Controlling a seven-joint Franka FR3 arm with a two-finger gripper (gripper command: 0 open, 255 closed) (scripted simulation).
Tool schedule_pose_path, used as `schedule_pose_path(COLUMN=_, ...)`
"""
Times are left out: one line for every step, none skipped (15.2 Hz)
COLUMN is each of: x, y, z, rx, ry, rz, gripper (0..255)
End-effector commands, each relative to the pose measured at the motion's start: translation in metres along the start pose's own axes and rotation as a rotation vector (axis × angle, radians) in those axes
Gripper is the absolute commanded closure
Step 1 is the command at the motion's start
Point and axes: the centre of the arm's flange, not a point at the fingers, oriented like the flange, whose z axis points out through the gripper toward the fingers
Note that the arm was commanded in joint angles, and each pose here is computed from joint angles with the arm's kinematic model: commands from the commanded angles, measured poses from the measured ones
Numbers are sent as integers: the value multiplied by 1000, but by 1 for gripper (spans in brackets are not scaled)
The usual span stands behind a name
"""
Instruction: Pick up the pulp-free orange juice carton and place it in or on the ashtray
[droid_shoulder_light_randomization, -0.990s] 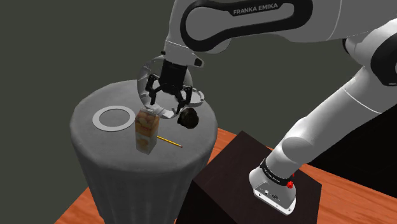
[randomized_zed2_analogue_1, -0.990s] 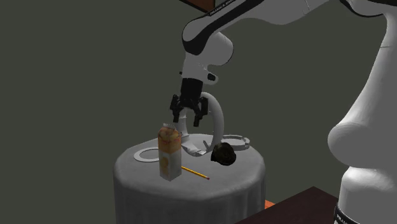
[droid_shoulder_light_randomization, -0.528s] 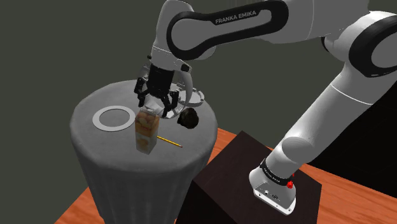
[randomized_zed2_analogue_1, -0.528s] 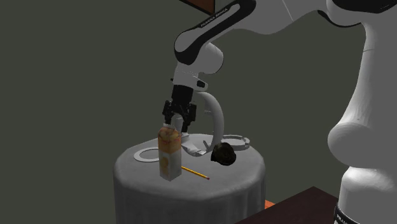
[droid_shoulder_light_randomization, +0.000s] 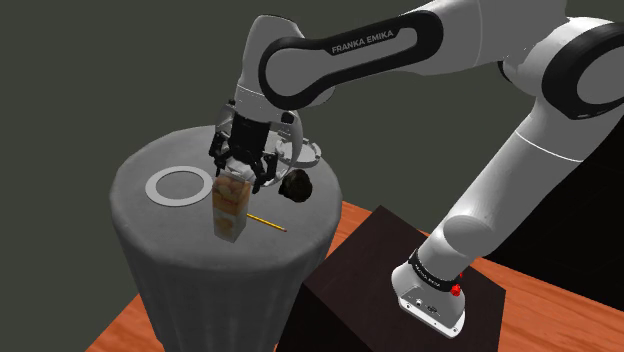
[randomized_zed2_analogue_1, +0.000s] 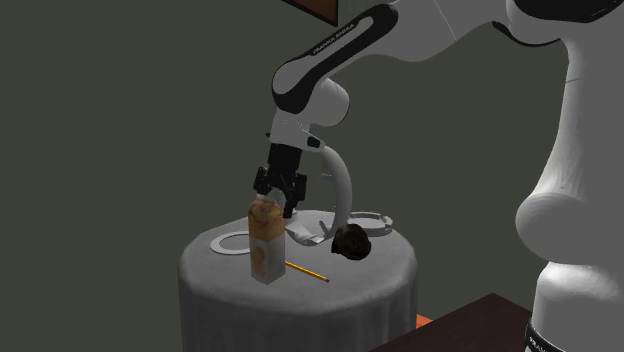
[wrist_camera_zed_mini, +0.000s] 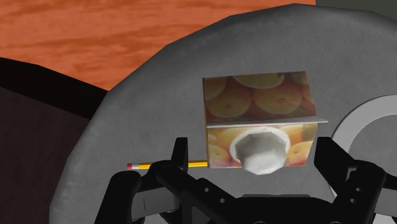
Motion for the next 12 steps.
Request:
schedule_pose_path(x=0, y=0, z=0, rx=0, ry=0, rz=0, gripper=0)
schedule_pose_path(x=0, y=0, z=0, rx=0, ry=0, rz=0, gripper=0)
schedule_pose_path(x=0, y=0, z=0, rx=0, ry=0, rz=0, gripper=0)
schedule_pose_path(x=0, y=0, z=0, rx=0, ry=0, rz=0, gripper=255)
schedule_pose_path(x=0, y=0, z=0, rx=0, ry=0, rz=0, gripper=255)
schedule_pose_path(x=0, y=0, z=0, rx=0, ry=0, rz=0, gripper=255)
schedule_pose_path(x=0, y=0, z=0, rx=0, ry=0, rz=0, gripper=255)
schedule_pose_path(x=0, y=0, z=0, rx=0, ry=0, rz=0, gripper=255)
schedule_pose_path(x=0, y=0, z=0, rx=0, ry=0, rz=0, gripper=255)
schedule_pose_path(x=0, y=0, z=0, rx=0, ry=0, rz=0, gripper=255)
schedule_pose_path(x=0, y=0, z=0, rx=0, ry=0, rz=0, gripper=255)
schedule_pose_path(x=0, y=0, z=0, rx=0, ry=0, rz=0, gripper=255)
